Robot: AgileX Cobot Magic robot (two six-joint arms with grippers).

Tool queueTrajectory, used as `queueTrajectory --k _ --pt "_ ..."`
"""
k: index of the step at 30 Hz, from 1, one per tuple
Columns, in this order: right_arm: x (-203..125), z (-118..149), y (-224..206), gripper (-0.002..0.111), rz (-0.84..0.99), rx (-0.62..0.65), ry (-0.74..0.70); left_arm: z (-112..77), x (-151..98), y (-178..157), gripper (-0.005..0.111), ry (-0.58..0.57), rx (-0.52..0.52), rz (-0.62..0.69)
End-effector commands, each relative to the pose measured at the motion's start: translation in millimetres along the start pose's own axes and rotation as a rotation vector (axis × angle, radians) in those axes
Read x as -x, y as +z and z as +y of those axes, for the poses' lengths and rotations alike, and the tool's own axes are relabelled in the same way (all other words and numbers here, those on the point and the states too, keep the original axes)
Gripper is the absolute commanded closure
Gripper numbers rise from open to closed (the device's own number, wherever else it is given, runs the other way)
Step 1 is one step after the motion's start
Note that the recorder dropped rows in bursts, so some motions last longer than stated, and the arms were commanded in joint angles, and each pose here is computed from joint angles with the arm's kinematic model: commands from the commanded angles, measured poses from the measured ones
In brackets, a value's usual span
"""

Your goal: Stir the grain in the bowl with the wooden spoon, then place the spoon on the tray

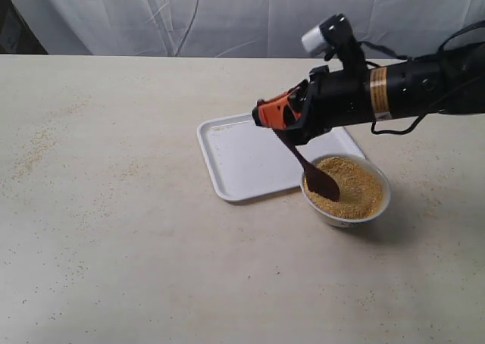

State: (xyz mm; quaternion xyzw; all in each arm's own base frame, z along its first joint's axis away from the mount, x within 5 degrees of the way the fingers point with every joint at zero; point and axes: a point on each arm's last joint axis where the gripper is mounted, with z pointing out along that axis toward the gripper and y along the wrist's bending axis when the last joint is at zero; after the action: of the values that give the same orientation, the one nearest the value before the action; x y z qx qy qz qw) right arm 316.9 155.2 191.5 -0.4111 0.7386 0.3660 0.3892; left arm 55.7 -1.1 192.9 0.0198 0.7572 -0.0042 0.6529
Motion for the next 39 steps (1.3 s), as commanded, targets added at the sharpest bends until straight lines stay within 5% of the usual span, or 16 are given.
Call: queueTrajectory --k 1,18,27,33,39 --pt "-20 -15 12 0.108 0.094 -0.114 0.038 0.0 -1 0 0.107 -0.002 0.001 -0.005" --pt "9 -29 -21 0.108 0.082 -0.481 -0.047 0.0 -1 0 0.107 -0.002 0.001 -0.005" --pt "-14 -29 5 0.108 0.064 -0.295 0.058 0.0 -1 0 0.107 -0.002 0.001 -0.005" --pt "21 -16 -22 0.108 -0.005 -0.376 -0.057 0.0 -1 0 0.107 -0.002 0.001 -0.005" --pt "-17 -40 -3 0.108 0.133 -0.449 0.049 0.0 -1 0 0.107 -0.002 0.001 -0.005"
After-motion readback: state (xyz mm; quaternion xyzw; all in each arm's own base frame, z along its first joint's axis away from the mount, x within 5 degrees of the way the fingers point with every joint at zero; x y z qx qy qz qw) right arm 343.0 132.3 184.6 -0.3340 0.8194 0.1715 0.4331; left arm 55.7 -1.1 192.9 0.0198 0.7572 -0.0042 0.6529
